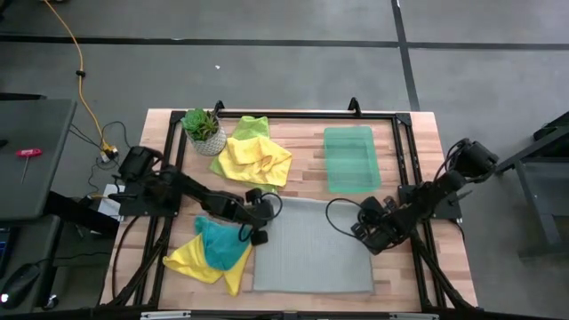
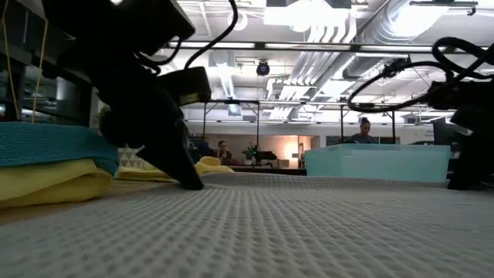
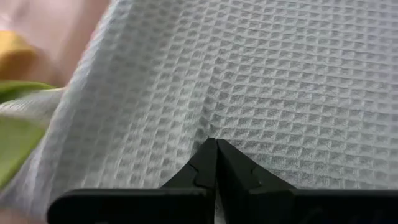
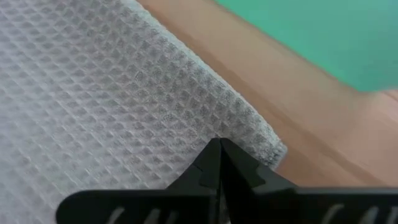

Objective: Fold microfiber towels
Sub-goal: Fold the gray microfiber cloth

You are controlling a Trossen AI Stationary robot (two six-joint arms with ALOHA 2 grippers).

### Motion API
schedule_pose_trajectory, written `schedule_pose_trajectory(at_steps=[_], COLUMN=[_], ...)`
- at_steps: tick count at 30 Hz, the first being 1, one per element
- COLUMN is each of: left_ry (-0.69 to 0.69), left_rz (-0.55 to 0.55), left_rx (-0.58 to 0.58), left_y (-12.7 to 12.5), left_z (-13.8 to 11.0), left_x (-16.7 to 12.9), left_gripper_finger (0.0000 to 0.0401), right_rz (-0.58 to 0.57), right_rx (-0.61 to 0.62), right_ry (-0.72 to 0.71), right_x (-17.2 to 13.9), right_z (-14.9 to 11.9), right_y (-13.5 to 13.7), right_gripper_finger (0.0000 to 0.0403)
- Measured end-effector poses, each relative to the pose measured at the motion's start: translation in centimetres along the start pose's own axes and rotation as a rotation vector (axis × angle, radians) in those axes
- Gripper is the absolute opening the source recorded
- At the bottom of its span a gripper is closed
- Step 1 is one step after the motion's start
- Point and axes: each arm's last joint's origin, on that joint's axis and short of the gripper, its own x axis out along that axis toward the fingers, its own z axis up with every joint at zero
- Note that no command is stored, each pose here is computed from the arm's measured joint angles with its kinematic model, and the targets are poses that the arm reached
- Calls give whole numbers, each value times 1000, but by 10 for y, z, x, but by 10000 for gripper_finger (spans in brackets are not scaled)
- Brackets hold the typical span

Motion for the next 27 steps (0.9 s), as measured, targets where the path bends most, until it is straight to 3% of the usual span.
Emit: schedule_pose_trajectory(at_steps=[7, 15, 21, 27], left_ry=[8, -7, -9, 8], left_rz=[-3, -76, -256, -402], left_rx=[-30, 90, 273, 322], left_y=[17, 6, -10, -48], left_z=[6, 8, 20, 7], left_x=[5, 0, -35, -80], left_gripper_finger=[0, 0, 0, 2], right_rz=[-60, -137, 17, 167], right_rx=[22, -148, -330, -362], right_ry=[-1, -21, -78, -209], right_x=[-4, -30, -63, -96], right_z=[-6, 3, 7, 8], right_y=[-9, -5, 25, 46], right_gripper_finger=[0, 0, 0, 0])
